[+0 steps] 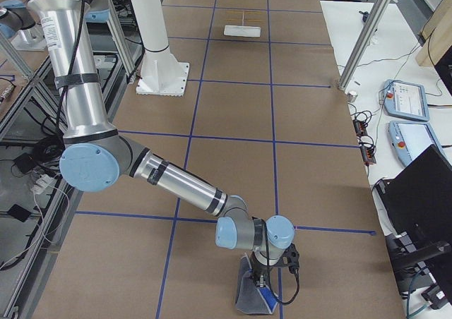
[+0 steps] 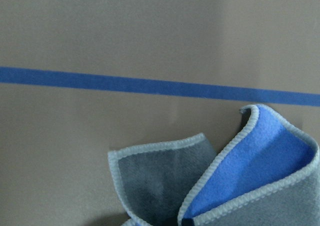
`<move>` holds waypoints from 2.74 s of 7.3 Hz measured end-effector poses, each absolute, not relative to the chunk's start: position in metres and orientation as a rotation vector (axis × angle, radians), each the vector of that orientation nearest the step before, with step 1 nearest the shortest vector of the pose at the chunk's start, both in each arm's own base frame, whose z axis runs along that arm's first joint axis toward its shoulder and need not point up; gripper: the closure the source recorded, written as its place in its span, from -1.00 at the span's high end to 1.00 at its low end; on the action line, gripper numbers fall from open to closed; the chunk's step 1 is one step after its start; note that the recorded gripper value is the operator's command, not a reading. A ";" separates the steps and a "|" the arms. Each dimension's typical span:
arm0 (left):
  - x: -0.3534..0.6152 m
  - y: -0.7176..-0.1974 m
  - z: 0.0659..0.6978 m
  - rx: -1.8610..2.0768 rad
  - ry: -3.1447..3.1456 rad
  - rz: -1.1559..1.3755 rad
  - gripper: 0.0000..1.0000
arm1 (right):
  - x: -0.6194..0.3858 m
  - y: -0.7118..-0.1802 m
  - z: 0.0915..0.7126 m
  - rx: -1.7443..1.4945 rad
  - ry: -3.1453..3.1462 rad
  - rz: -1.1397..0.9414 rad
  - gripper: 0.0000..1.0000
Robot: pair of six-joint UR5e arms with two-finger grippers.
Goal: Hang towel on rack
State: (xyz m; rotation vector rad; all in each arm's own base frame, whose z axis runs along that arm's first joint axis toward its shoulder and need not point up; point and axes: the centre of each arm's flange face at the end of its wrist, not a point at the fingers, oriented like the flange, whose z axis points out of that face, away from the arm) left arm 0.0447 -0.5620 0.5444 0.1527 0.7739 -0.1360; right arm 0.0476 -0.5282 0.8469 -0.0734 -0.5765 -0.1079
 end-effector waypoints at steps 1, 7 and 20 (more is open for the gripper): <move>0.045 -0.562 0.543 0.155 0.774 -0.135 0.97 | 0.057 -0.540 0.833 -0.042 -0.585 -0.100 -1.00; 0.046 -0.568 0.528 0.175 0.783 -0.132 0.97 | 0.103 -0.630 0.602 0.075 -0.698 -0.069 -1.00; 0.356 -0.601 0.205 -0.068 1.162 -0.274 0.96 | -0.280 -0.462 0.165 0.635 -0.885 -0.497 -1.00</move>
